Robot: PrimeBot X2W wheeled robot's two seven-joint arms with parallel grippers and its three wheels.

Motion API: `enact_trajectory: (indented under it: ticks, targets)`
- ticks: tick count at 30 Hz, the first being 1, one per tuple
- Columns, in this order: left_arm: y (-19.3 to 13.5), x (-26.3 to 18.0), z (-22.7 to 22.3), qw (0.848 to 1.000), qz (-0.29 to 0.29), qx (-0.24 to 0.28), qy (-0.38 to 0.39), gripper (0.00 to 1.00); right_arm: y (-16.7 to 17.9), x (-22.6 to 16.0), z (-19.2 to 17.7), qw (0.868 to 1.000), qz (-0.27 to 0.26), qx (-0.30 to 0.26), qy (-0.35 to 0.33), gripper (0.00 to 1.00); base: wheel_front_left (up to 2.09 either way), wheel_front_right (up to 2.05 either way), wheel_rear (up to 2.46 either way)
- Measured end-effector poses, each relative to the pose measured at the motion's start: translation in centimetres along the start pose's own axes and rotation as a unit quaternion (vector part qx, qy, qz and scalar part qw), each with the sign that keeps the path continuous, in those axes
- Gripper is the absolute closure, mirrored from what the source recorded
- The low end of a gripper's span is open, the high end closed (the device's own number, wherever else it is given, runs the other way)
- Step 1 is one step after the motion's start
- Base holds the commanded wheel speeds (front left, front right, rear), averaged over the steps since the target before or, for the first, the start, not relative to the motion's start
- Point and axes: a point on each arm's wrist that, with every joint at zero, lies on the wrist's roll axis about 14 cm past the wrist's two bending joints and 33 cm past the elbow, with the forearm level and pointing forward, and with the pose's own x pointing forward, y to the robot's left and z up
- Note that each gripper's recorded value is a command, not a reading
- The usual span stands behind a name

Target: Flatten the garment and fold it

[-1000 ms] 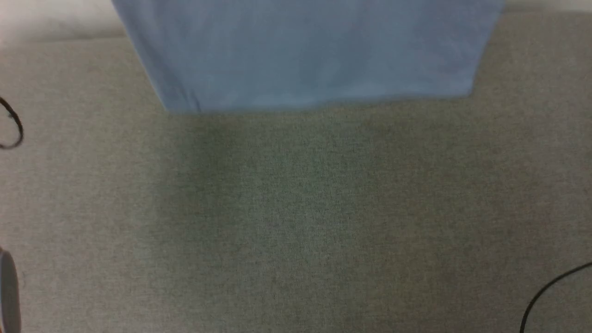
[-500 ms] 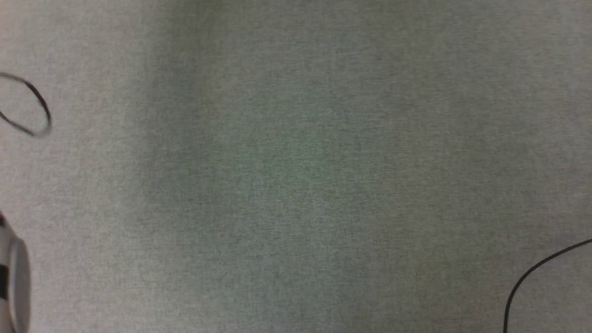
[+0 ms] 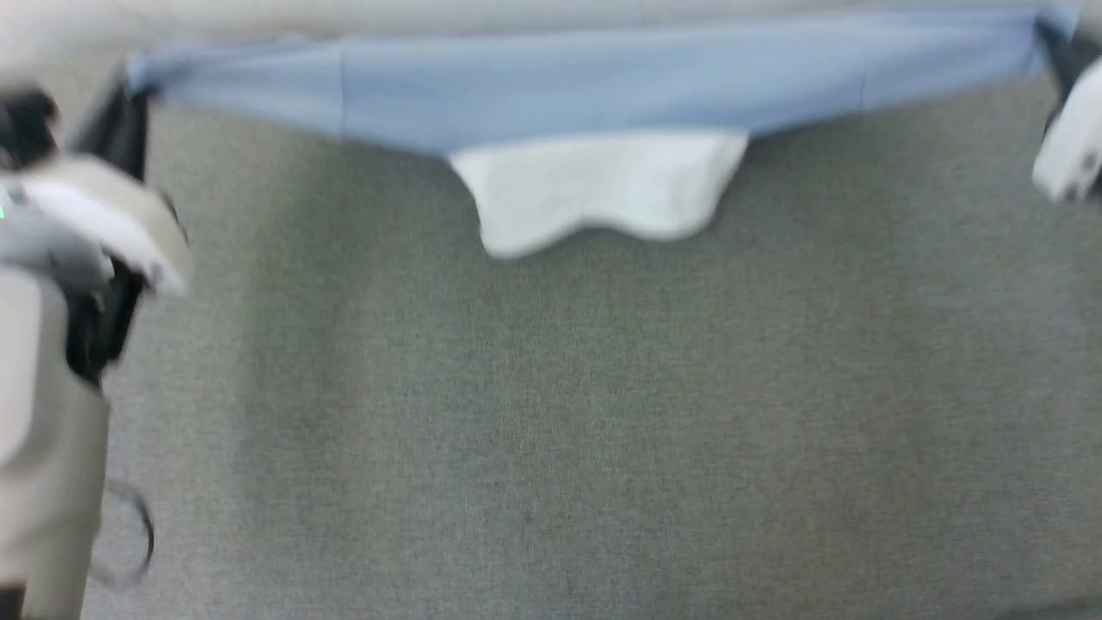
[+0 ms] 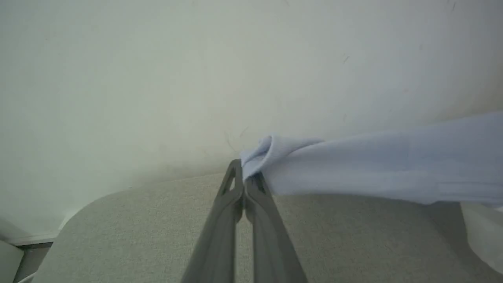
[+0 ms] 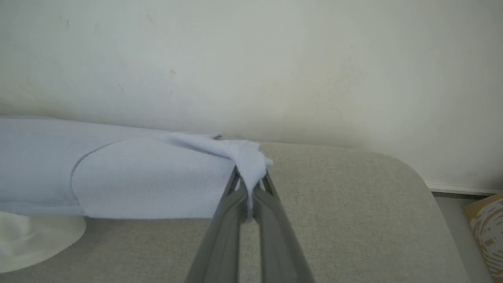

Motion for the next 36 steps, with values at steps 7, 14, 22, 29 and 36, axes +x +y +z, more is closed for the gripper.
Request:
enact_trajectory:
  ticks: [7,14,22,29,36]
  targets:
    - [-0.4,-7.0,-4.1,0.995,-0.021,0.005,0.098,1.00,-0.2,-6.1,-4.7,0.997,0.012,0.006,0.074,1.00,0.00,0.00,0.00]
    - [-1.2,-13.5,-6.1,0.988,-0.040,0.007,0.151,1.00,-0.6,-12.2,-8.0,0.992,0.017,0.017,0.122,1.00,0.00,0.00,0.00]
    - [-2.2,-20.0,-8.0,0.980,-0.044,-0.015,0.193,1.00,-1.8,-18.9,-12.0,0.983,0.004,0.038,0.182,1.00,0.00,0.00,0.00]
    - [-4.6,-24.8,-10.6,0.963,-0.063,-0.068,0.254,1.00,-1.8,-23.9,-16.9,0.960,-0.008,0.052,0.276,1.00,0.00,0.00,0.00]
    - [-8.6,-27.2,-12.7,0.939,-0.096,-0.130,0.305,1.00,-0.7,-25.9,-20.7,0.939,-0.012,0.063,0.338,1.00,0.00,0.00,0.00]
